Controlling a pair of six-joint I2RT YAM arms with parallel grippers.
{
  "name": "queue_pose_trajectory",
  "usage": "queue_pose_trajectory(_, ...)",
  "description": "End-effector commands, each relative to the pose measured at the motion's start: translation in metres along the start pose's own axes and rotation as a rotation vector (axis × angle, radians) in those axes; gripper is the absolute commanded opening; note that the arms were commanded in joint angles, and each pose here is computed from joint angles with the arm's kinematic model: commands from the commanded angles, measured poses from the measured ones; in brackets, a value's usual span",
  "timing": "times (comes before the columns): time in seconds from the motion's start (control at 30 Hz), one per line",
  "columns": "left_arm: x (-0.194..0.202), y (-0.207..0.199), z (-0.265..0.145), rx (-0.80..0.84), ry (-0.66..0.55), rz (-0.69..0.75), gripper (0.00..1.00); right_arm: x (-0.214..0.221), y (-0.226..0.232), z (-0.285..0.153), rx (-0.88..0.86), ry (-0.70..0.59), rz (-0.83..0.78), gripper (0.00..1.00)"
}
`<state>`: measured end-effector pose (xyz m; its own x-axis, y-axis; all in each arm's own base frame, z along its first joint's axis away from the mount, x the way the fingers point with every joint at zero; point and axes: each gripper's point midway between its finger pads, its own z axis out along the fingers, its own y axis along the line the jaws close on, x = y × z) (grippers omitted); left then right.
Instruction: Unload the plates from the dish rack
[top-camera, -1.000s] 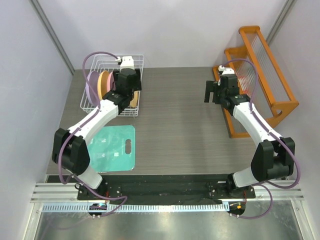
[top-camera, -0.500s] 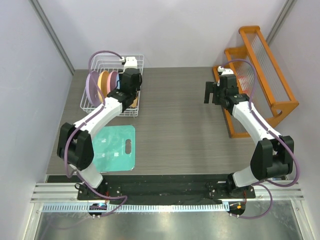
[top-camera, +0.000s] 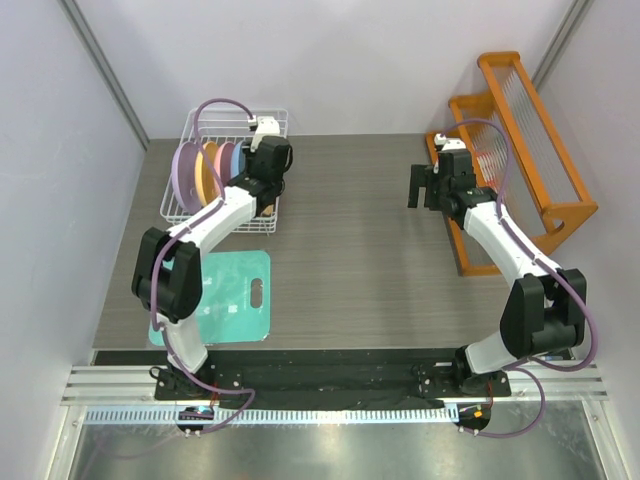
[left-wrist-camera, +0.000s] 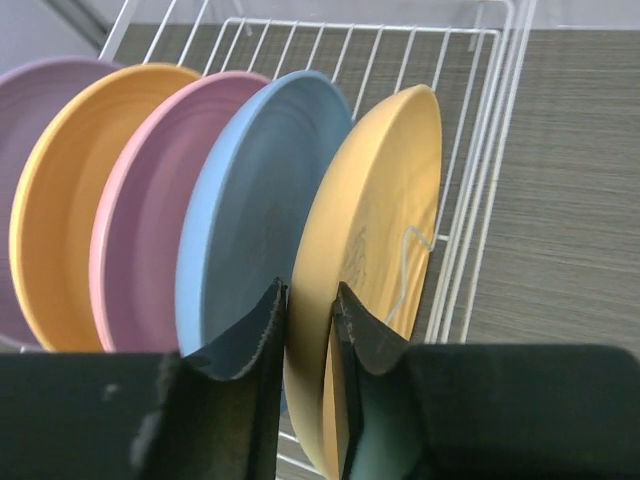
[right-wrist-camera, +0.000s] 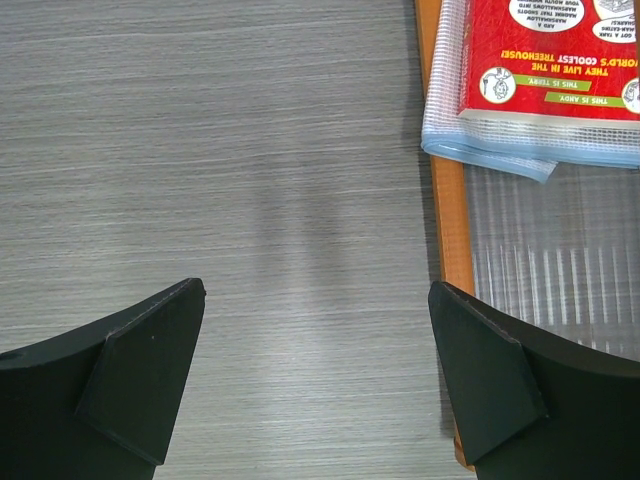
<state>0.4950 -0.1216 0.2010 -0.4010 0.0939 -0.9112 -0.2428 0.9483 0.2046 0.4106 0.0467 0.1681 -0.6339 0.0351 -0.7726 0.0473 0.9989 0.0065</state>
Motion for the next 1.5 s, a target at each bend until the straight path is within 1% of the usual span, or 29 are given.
queue_pose_trajectory(0.0, -0.019, 0.014, 0.001, -0.066, -0.028, -0.04, 0.16, -0.023, 0.0, -0.005, 0.005, -0.054, -0.005, 1.0)
queue_pose_trajectory(0.13, -0.024, 0.018, -0.005, -0.063, -0.037, -0.043, 0.05, -0.023, 0.002, -0.006, 0.001, -0.052, -0.001, 1.0)
queue_pose_trajectory(0.17, -0.027, 0.02, -0.007, -0.069, -0.044, -0.046, 0.0, -0.023, 0.001, -0.006, 0.001, -0.048, 0.001, 1.0)
queue_pose_trajectory(0.27, -0.038, 0.032, -0.015, -0.12, -0.076, -0.043, 0.0, -0.022, 0.002, -0.006, -0.006, -0.044, 0.003, 1.0)
queue_pose_trajectory(0.37, -0.048, 0.036, -0.022, -0.173, -0.114, -0.009, 0.0, -0.024, 0.004, -0.008, -0.015, -0.045, 0.009, 1.0)
queue_pose_trajectory(0.43, -0.051, 0.04, -0.028, -0.23, -0.132, 0.035, 0.0, -0.025, 0.005, -0.01, -0.022, -0.047, 0.011, 1.0)
queue_pose_trajectory(0.47, -0.055, 0.04, -0.029, -0.246, -0.148, 0.03, 0.0, -0.025, 0.004, -0.011, -0.02, -0.048, 0.014, 1.0)
queue_pose_trajectory(0.53, -0.052, 0.041, -0.033, -0.289, -0.143, 0.083, 0.0, -0.024, 0.005, -0.012, -0.027, -0.046, 0.015, 1.0)
queue_pose_trajectory(0.57, -0.06, 0.04, -0.035, -0.298, -0.174, 0.055, 0.0, -0.025, 0.007, -0.013, -0.032, -0.048, 0.016, 1.0)
queue_pose_trajectory(0.63, -0.056, 0.038, -0.037, -0.32, -0.171, 0.089, 0.0, -0.025, 0.007, -0.013, -0.035, -0.048, 0.017, 1.0)
queue_pose_trajectory(0.7, -0.057, 0.039, -0.042, -0.356, -0.186, 0.087, 0.0, -0.025, 0.007, -0.013, -0.033, -0.048, 0.019, 1.0)
queue_pose_trajectory(0.77, -0.058, 0.037, -0.05, -0.389, -0.198, 0.138, 0.0, -0.024, 0.008, -0.013, -0.038, -0.046, 0.019, 1.0)
queue_pose_trajectory(0.8, -0.069, 0.035, -0.055, -0.399, -0.244, 0.086, 0.0, -0.024, 0.009, -0.013, -0.042, -0.044, 0.023, 1.0)
queue_pose_trajectory(0.87, -0.066, 0.035, -0.062, -0.434, -0.245, 0.159, 0.0, -0.022, 0.011, -0.011, -0.05, -0.036, 0.026, 1.0)
queue_pose_trajectory(0.93, -0.072, 0.035, -0.067, -0.444, -0.273, 0.132, 0.0, -0.021, 0.012, -0.011, -0.059, -0.032, 0.029, 1.0)
queue_pose_trajectory(0.97, -0.073, 0.034, -0.07, -0.451, -0.271, 0.147, 0.0, -0.021, 0.013, -0.011, -0.06, -0.031, 0.03, 1.0)
queue_pose_trajectory(1.07, -0.076, 0.035, -0.075, -0.463, -0.277, 0.134, 0.0, -0.021, 0.013, -0.012, -0.064, -0.034, 0.031, 1.0)
queue_pose_trajectory(1.23, -0.093, 0.037, -0.091, -0.436, -0.287, 0.129, 0.0, -0.027, 0.017, -0.02, -0.092, -0.056, 0.035, 1.0)
queue_pose_trajectory(1.27, -0.096, 0.032, -0.095, -0.407, -0.271, 0.181, 0.0, -0.029, 0.019, -0.023, -0.109, -0.062, 0.037, 0.99)
queue_pose_trajectory(1.33, -0.104, 0.031, -0.102, -0.352, -0.284, 0.106, 0.0, -0.031, 0.026, -0.027, -0.143, -0.072, 0.042, 1.0)
queue_pose_trajectory(1.37, -0.094, 0.029, -0.103, -0.318, -0.235, 0.175, 0.0, -0.033, 0.028, -0.029, -0.155, -0.076, 0.051, 1.0)
queue_pose_trajectory(1.4, -0.102, 0.02, -0.105, -0.236, -0.246, 0.145, 0.0, -0.036, 0.03, -0.032, -0.167, -0.093, 0.059, 1.0)
queue_pose_trajectory(1.43, -0.104, 0.018, -0.111, -0.177, -0.244, 0.058, 0.0, -0.035, 0.039, -0.035, -0.22, -0.091, 0.061, 1.0)
queue_pose_trajectory(1.47, -0.104, 0.014, -0.114, -0.125, -0.234, 0.038, 0.0, -0.036, 0.043, -0.038, -0.243, -0.095, 0.069, 1.0)
